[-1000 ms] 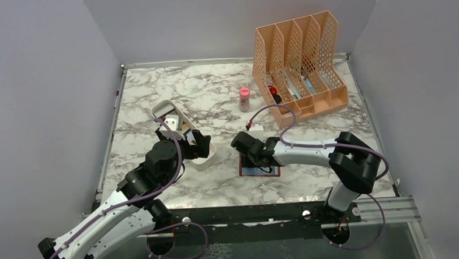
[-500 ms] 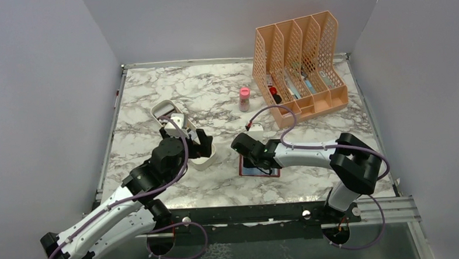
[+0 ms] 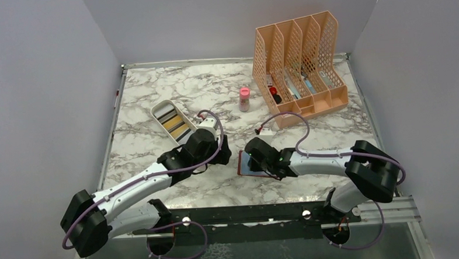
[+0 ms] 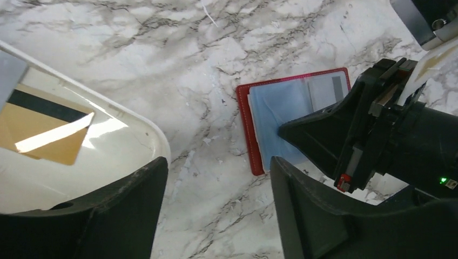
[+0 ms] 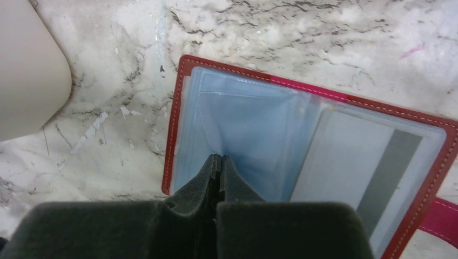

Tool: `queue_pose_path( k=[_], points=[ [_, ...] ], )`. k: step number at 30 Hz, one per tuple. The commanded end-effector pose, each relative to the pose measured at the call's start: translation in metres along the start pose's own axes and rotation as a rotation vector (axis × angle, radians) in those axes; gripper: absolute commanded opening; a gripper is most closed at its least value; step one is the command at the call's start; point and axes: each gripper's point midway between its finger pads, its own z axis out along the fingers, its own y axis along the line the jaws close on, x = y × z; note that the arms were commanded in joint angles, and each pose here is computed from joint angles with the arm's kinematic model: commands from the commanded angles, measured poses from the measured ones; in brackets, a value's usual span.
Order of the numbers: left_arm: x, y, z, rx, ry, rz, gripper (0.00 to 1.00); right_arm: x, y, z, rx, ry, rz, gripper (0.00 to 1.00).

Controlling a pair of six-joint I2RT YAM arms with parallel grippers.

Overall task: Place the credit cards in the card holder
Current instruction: Turn over the card slot in the card holder.

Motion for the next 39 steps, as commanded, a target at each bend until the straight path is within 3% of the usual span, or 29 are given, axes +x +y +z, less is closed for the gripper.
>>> queue_pose_path(
  k=[1,4,9,16,24,35,39],
  points=[
    [0.004,-0.024,0.011,0.122,0.034,-0.072,0.62,-0.008,0.007,-0.011,-0.129,-0.049,0.023,0.01],
    [0.007,-0.032,0.022,0.153,0.066,-0.083,0.47,-0.014,0.011,-0.019,-0.206,-0.087,0.039,0.01],
    [0.012,-0.051,0.04,0.224,0.124,-0.076,0.3,-0.02,0.011,-0.028,-0.288,-0.117,0.063,0.01],
    [0.02,-0.077,0.068,0.322,0.199,-0.088,0.13,-0.019,0.004,-0.035,-0.336,-0.119,0.076,0.02],
    [0.032,-0.097,0.093,0.411,0.272,-0.096,0.08,-0.019,-0.007,-0.041,-0.322,-0.127,0.08,0.04],
    [0.042,-0.129,0.096,0.565,0.332,-0.128,0.09,-0.019,-0.023,-0.059,-0.265,-0.111,0.097,0.29],
    [0.051,-0.138,0.098,0.589,0.367,-0.129,0.12,-0.026,-0.026,-0.076,-0.242,-0.103,0.093,0.31]
  ],
)
